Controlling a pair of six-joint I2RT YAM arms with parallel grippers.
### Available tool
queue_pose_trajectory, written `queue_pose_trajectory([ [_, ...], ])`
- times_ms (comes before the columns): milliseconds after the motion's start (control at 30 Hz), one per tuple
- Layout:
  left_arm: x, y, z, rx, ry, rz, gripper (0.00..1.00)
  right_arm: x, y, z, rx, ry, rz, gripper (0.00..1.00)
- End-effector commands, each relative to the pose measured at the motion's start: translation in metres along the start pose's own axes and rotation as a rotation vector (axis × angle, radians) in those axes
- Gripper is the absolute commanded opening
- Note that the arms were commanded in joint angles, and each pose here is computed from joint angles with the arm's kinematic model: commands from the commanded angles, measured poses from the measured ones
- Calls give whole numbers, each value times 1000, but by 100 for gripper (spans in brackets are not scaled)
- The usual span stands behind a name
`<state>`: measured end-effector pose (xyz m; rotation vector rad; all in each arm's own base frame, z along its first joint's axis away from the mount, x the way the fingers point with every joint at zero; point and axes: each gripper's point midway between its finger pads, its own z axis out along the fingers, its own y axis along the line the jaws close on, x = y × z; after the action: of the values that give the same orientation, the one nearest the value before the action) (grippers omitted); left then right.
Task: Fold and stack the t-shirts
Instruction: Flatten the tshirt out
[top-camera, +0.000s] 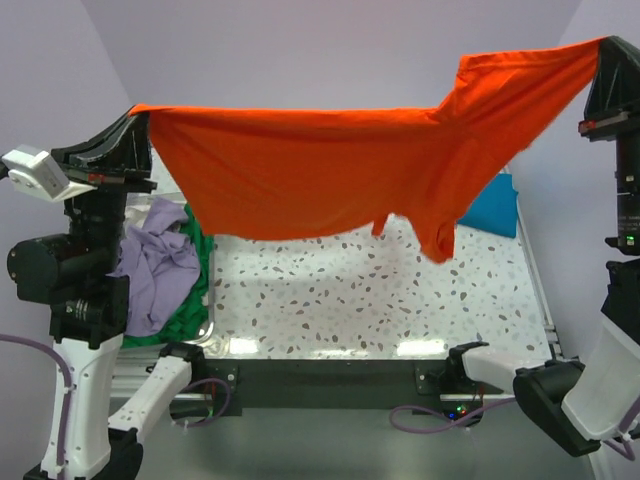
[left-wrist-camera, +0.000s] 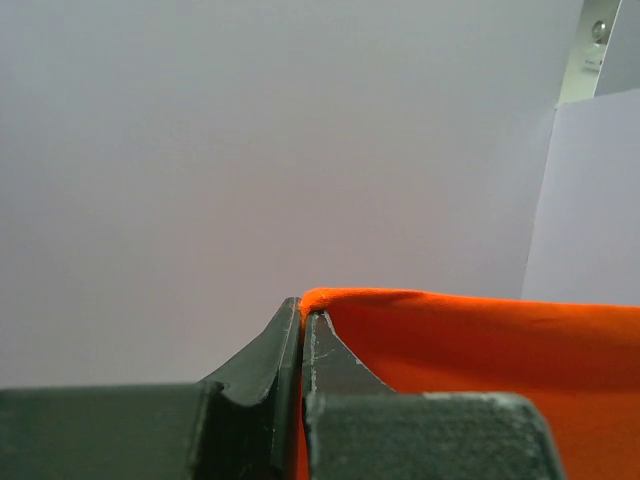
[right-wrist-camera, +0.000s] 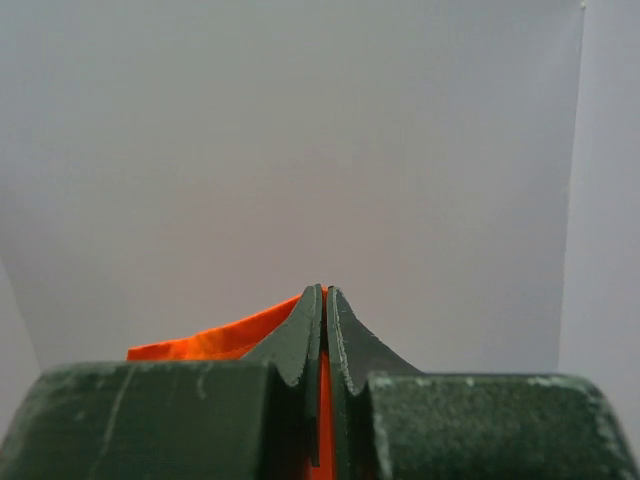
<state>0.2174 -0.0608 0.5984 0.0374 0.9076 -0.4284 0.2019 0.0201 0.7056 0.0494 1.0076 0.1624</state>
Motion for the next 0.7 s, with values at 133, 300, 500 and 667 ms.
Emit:
queue_pose_trajectory([
  [133,60,16,43,4,94,-4,0,42,-1,47,24,43,-75,0],
  [300,176,52,75,-65,281,-51,0,164,-10,99,101,230,-121,0],
  [500,325,92,90,-126,490,-106,0,356,-39,146,188,494,-199,0],
  [667,457,120,86,-152,675,-152,47,484,-75,163,264,670,-257,9],
])
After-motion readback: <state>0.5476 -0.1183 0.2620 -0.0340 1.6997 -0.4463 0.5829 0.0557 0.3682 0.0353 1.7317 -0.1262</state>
